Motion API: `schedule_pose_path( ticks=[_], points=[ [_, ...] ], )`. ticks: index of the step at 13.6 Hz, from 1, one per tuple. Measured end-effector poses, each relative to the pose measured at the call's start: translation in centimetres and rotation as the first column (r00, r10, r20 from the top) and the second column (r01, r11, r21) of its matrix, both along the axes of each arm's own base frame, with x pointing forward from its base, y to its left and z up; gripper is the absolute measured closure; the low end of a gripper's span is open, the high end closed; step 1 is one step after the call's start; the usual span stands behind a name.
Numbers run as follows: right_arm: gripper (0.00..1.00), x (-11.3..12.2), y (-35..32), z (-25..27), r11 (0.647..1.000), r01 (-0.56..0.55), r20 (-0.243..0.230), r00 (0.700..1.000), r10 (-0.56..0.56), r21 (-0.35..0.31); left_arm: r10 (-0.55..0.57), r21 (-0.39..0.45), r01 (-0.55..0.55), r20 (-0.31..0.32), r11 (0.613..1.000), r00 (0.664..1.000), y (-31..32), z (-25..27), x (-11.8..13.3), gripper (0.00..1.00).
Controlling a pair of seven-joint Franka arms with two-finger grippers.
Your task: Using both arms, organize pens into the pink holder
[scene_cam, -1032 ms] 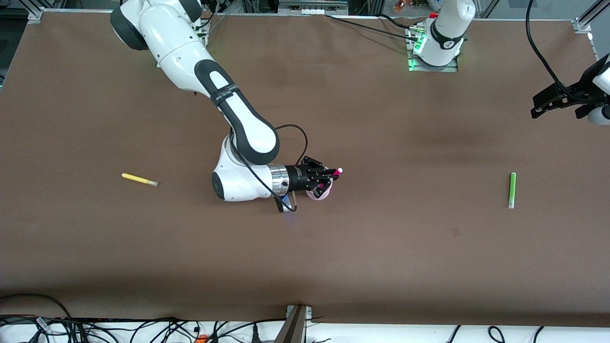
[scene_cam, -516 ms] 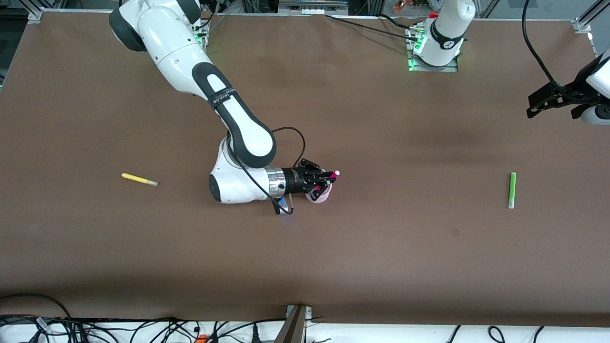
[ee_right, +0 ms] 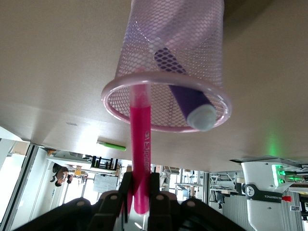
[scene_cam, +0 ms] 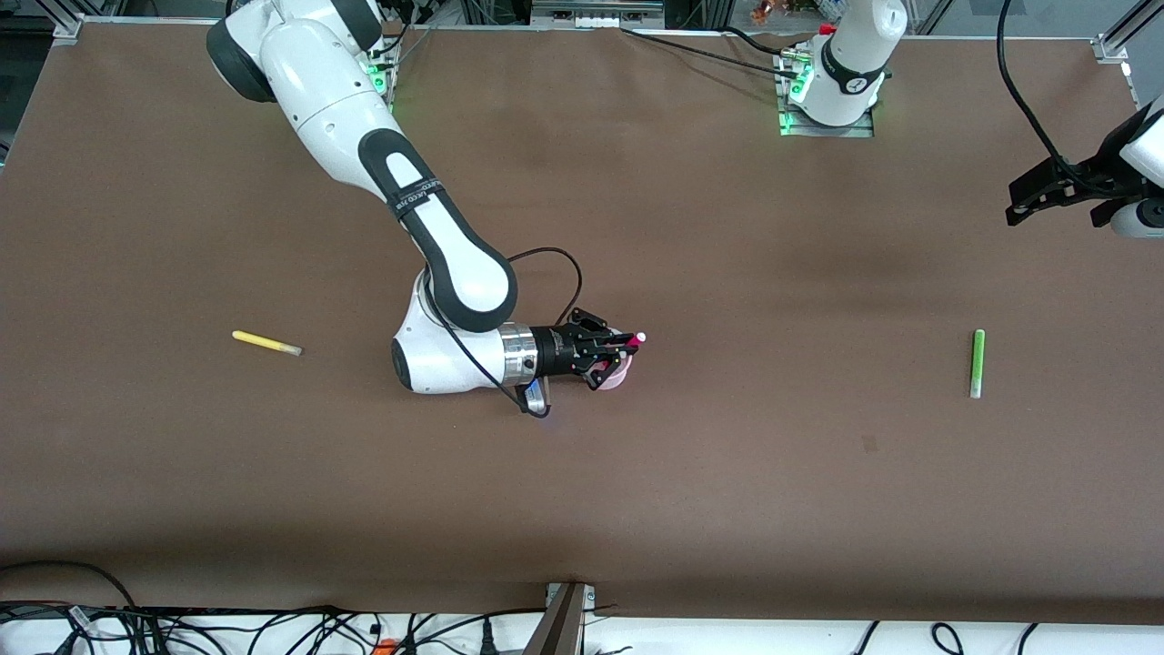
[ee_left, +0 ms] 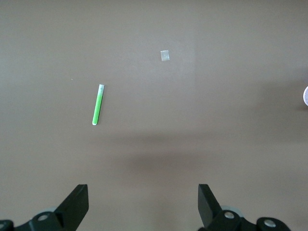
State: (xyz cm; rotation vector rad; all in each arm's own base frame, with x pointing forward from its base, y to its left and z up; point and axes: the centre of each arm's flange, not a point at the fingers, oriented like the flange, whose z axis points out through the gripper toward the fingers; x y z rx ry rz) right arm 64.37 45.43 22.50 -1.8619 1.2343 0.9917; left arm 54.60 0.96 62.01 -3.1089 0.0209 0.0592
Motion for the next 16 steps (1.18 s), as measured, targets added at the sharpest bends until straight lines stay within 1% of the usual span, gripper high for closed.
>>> schedule_pose_path(
  ticks=[4,5,6,7,10,11,13,14,15,16],
  points=[
    [0.83,0.0,-0.3,-0.8,1.0,-0.005,0.004,1.0,0.005,-0.001,0.002,0.0,-0.002,0.0,1.0,1.0,0.1,0.0,0.0,0.0],
    [0.81,0.0,-0.3,-0.8,1.0,-0.004,0.004,1.0,0.004,-0.001,0.002,0.0,-0.002,0.0,1.0,1.0,0.1,0.0,0.0,0.0],
    [0.81,0.1,-0.4,-0.8,1.0,-0.003,0.004,1.0,0.003,0.0,0.003,0.0,-0.003,0.0,1.0,1.0,0.1,0.0,0.0,0.0],
    [0.76,0.1,-0.4,-0.7,1.0,-0.002,0.005,1.0,0.002,0.0,0.002,0.0,-0.002,-0.001,1.0,1.0,0.1,0.0,0.0,0.0],
    [0.41,0.4,-0.8,-0.1,1.0,-0.013,0.001,1.0,0.013,0.012,0.001,0.0,-0.001,-0.014,1.0,1.0,0.0,-0.1,-0.2,0.0],
    [0.32,0.7,-1.1,0.2,1.0,-0.016,0.001,1.0,0.016,0.018,0.0,0.0,0.0,-0.015,1.0,1.0,0.0,-0.1,-0.2,0.0],
    [0.09,1.2,-1.9,1.5,0.999,-0.036,0.015,0.999,0.035,0.023,-0.002,0.0,0.002,-0.016,1.0,1.0,-0.2,-0.1,-0.2,0.0],
    [0.04,1.5,-2.5,2.2,0.999,-0.052,0.032,0.998,0.051,0.011,-0.002,0.0,0.002,-0.017,1.0,1.0,-0.1,-0.1,-0.2,0.0],
    [0.04,1.9,-3.1,3.2,0.997,-0.073,0.058,0.996,0.074,-0.01,0.0,0.0,0.0,-0.017,1.0,1.0,-0.1,-0.1,-0.2,0.0],
    [0.01,2.1,-3.6,4.3,0.994,-0.1,0.092,0.99,0.103,-0.038,0.001,0.0,-0.001,-0.018,1.0,1.0,0.0,-0.1,-0.2,0.0]
  ],
)
